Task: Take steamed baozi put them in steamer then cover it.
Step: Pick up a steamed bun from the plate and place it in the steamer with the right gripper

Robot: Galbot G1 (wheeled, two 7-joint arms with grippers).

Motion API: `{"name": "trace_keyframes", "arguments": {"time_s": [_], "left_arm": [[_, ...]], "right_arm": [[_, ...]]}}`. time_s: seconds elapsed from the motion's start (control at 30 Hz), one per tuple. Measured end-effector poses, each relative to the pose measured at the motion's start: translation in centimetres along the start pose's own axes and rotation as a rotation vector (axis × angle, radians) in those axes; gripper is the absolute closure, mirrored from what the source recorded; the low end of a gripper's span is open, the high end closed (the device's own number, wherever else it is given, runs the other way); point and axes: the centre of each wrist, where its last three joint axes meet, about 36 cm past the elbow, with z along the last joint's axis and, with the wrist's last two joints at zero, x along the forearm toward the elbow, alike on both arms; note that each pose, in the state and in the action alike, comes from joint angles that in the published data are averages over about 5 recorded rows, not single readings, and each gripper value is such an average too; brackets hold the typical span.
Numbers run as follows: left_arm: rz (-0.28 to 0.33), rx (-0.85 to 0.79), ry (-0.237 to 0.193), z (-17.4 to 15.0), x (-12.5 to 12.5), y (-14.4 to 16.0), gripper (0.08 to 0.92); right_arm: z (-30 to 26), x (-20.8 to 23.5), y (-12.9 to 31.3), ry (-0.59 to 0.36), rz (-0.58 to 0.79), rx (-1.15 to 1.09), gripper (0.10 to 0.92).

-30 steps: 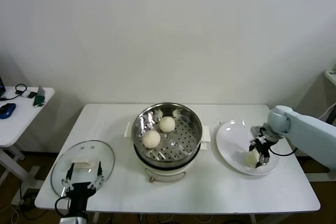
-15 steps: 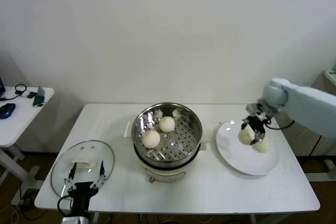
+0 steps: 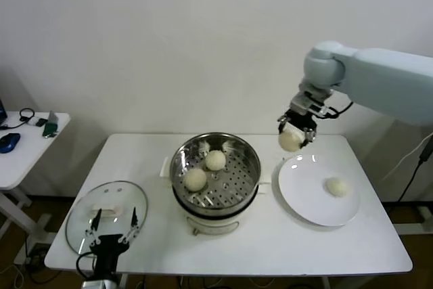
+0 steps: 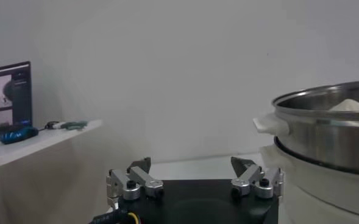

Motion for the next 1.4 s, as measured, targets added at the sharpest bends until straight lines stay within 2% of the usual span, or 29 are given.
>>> {"name": "trace_keyframes", "arguments": {"time_s": [0.23, 0.6, 0.9, 1.2, 1.4], "left_arm": [[0.006, -0.016, 0.005, 0.3, 0.5, 0.3, 0.177], [-0.003, -0.023, 0.006, 0.5, 0.5, 0.7, 0.177], [-0.006, -0.017, 0.015, 0.9, 0.6, 0.8, 0.177], [-0.003, -0.008, 0.024, 1.3, 0.6, 0.5, 0.177], [-0.002, -0.007, 0.026, 1.3, 0.7, 0.4, 0.177]], "right_arm": [[-5.5, -1.7, -4.8, -0.021, -0.033, 0.184, 0.301], [-12.5, -7.0, -10.4, -0.056, -0.102, 0.421, 0.301], [-16.2, -10.9, -12.4, -0.082, -0.142, 0.538, 0.295], [-17.8, -12.7, -13.3, -0.104, -0.157, 0.579, 0.290], [-17.9, -12.8, -13.3, -0.105, -0.161, 0.582, 0.216]]}}
